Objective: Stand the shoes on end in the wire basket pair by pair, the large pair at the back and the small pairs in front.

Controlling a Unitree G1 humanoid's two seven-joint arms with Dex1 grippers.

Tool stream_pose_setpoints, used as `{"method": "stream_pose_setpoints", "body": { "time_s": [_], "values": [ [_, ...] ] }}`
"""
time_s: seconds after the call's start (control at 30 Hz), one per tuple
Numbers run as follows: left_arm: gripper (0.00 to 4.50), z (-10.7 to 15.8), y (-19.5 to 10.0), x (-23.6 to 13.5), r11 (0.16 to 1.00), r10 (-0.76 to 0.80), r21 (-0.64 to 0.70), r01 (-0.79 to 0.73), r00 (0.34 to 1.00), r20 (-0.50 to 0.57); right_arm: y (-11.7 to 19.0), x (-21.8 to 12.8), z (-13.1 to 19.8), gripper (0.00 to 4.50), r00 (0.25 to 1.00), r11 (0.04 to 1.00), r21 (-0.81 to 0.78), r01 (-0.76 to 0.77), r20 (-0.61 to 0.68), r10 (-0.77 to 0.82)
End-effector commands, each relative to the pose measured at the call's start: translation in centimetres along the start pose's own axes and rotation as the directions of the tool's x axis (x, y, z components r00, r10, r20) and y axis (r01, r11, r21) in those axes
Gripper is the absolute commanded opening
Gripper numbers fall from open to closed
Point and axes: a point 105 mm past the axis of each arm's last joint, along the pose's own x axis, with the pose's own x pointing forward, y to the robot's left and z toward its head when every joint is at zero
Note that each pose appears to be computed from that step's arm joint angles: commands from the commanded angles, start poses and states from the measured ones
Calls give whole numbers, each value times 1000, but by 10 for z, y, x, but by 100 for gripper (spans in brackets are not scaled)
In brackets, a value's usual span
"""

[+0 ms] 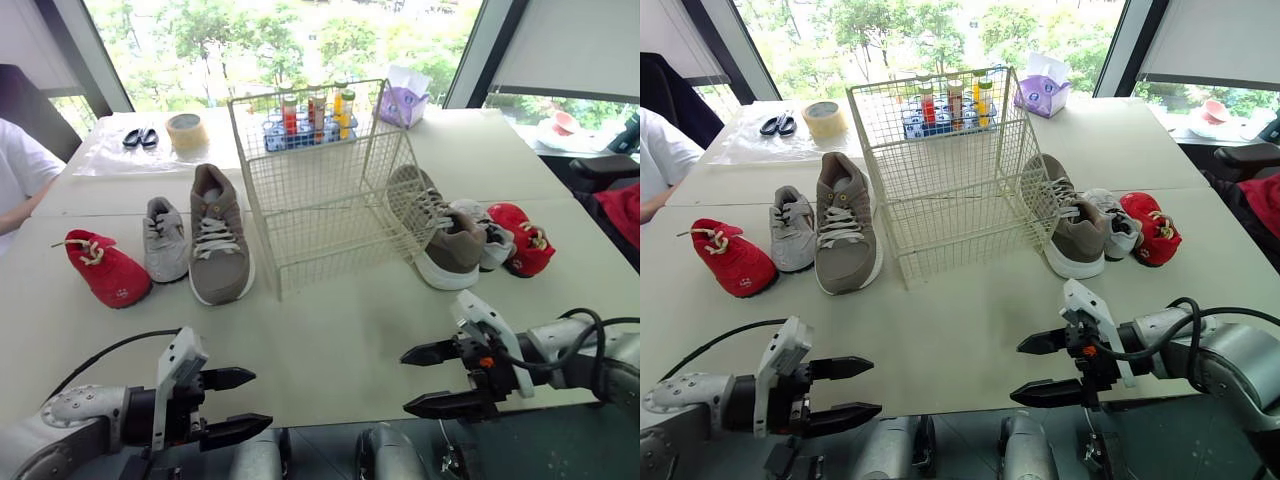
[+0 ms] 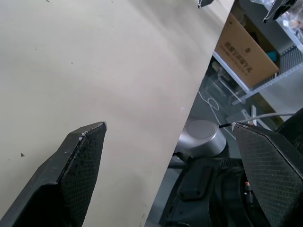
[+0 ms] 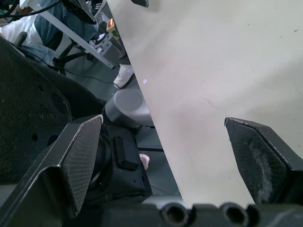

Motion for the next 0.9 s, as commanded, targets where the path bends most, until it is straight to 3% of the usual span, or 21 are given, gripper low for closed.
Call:
{"method": "stream_pose_setpoints", "body": {
  "time_s": [0.03, 0.3, 0.67, 0.8, 0.9],
  "values": [
    [439, 4, 0, 0, 1000, -4, 29, 3, 1000, 18, 2, 0, 5, 450, 1000, 999, -30, -12, 10, 12],
    [439, -1, 5, 6, 997, 33, 65, -32, 999, -22, -7, -1, 8, 450, 999, 999, -37, 34, 17, -33],
    [439, 16, 6, 14, 1000, 20, 16, -21, 997, 73, -6, -8, 23, 450, 997, 989, -128, 69, 54, -62],
    [439, 21, 4, 17, 999, -16, 50, 13, 999, 50, -14, -34, 18, 450, 984, 978, -146, 152, -66, -163],
    [439, 33, 7, 15, 995, -41, 95, 37, 998, 39, -11, -66, 54, 450, 974, 954, -227, 194, -71, -215]
  ]
}}
